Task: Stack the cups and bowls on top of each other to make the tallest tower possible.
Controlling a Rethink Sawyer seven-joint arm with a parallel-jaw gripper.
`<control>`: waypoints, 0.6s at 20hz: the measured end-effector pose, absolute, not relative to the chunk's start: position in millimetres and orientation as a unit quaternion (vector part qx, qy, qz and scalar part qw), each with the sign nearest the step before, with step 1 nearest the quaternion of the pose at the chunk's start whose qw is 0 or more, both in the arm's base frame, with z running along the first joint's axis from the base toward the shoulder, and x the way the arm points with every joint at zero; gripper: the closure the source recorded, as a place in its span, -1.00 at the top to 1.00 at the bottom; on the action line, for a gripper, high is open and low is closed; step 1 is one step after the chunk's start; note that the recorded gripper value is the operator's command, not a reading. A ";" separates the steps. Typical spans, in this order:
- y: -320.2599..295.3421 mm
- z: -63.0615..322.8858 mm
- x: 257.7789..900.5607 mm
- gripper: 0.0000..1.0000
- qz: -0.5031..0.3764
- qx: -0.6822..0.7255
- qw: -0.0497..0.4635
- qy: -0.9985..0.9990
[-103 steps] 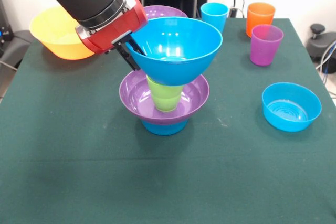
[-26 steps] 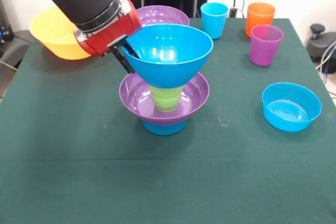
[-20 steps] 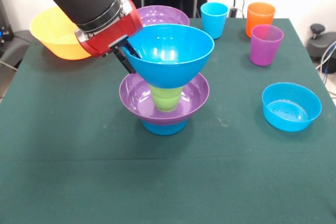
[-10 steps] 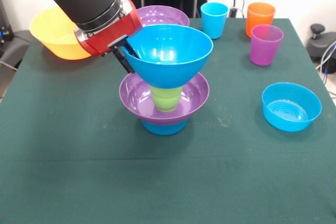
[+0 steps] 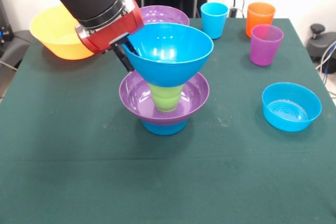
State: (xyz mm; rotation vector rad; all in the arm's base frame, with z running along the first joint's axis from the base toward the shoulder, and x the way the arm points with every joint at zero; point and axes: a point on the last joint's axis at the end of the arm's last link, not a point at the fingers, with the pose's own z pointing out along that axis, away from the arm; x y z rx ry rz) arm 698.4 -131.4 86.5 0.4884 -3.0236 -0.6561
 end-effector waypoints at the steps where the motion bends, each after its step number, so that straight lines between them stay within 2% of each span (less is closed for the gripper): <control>1: -130.2 86.6 698.1 -1.00 -0.209 0.157 0.007 -0.965; 12: -122.3 84.3 694.9 -1.00 -0.209 0.164 0.022 -0.964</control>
